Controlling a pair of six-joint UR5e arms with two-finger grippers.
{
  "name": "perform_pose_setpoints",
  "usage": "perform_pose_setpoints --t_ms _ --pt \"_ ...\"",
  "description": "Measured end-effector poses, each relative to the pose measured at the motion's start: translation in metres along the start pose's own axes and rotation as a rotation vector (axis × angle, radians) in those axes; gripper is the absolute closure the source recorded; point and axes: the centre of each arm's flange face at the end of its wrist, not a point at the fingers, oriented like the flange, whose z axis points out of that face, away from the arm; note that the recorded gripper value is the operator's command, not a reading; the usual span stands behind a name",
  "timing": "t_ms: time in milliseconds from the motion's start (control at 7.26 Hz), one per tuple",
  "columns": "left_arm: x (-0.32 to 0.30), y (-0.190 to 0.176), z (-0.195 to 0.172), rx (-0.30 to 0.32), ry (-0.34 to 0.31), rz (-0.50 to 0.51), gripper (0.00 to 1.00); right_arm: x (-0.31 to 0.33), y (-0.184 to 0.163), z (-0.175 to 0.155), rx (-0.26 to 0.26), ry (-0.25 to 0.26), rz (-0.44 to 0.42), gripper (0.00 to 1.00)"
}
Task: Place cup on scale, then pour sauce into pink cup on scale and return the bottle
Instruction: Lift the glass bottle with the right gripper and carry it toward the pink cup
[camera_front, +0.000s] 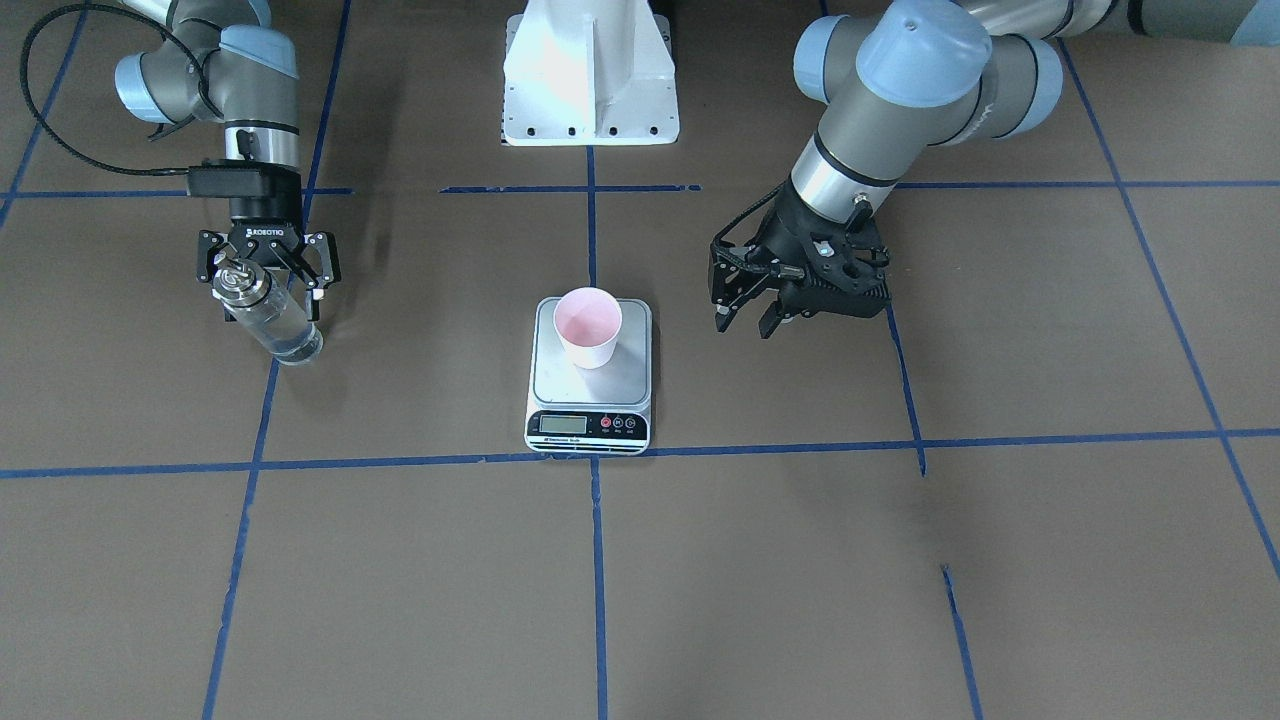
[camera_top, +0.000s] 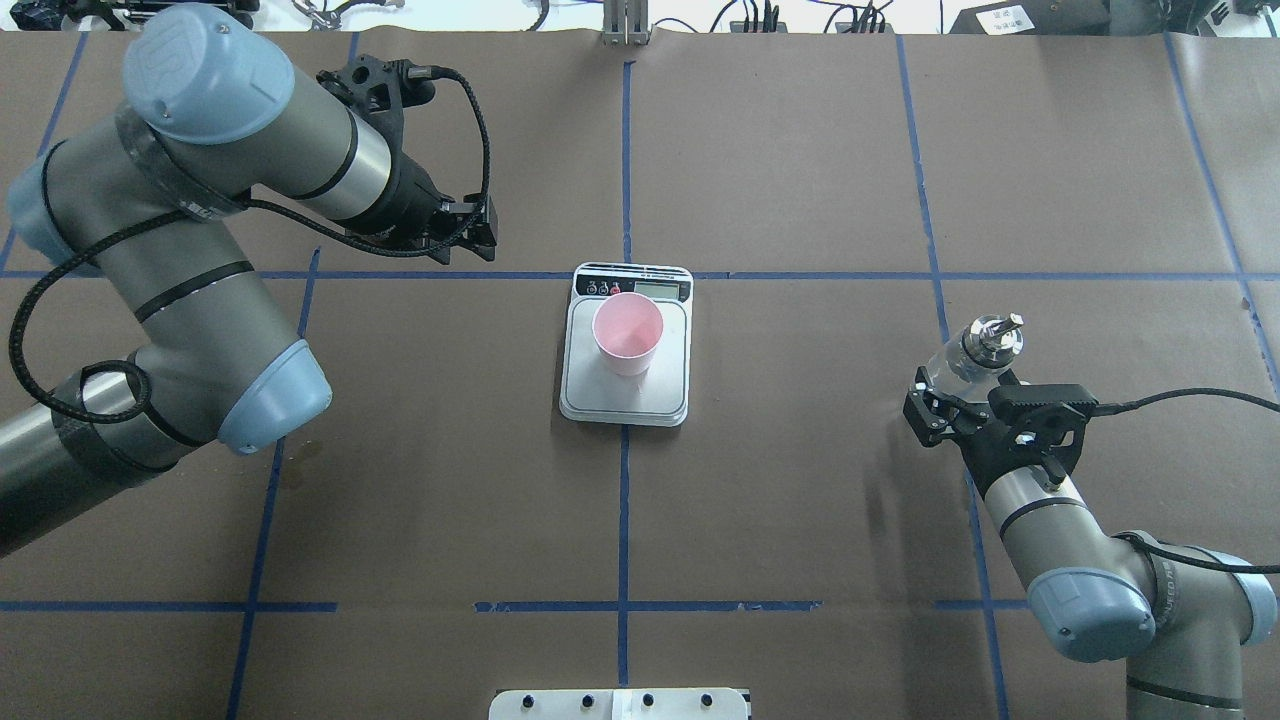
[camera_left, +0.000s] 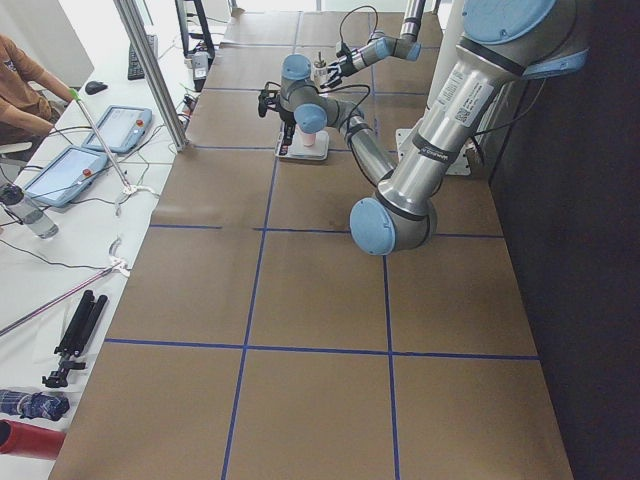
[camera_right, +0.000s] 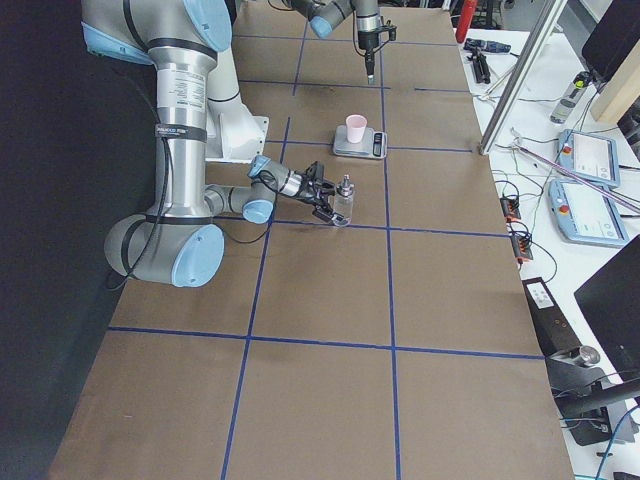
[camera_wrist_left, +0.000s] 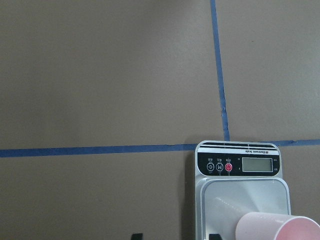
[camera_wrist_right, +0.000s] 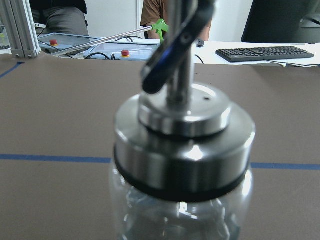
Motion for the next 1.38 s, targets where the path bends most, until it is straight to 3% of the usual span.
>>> perform_pose_setpoints --t_ms 276,551,689,827,1102,1240,1378 --pt "-0.001 0.001 -0.002 0.001 0.000 -0.001 0.46 0.001 0.008 0.011 0.019 -0.010 0.014 0.04" --pt "-0.001 0.002 -0.003 0.002 0.001 -0.001 0.46 -0.005 0.008 0.019 0.035 -0.012 0.010 0.12" --pt "-0.001 0.002 -0.004 0.002 0.002 -0.001 0.46 -0.007 0.006 0.020 0.041 -0.011 0.005 0.21" --pt "-0.001 0.002 -0.004 0.002 0.002 -0.001 0.46 -0.007 0.005 0.021 0.050 -0.008 -0.002 0.36" --pt "-0.001 0.002 -0.004 0.002 0.002 -0.001 0.46 -0.006 0.001 0.022 0.080 0.002 -0.028 0.94" --pt "-0.001 0.002 -0.004 0.002 0.003 0.000 0.46 -0.007 -0.001 0.022 0.097 0.007 -0.038 1.00" --pt "0.000 0.002 -0.004 0.002 0.003 0.000 0.46 -0.007 -0.004 0.021 0.115 0.012 -0.053 1.00"
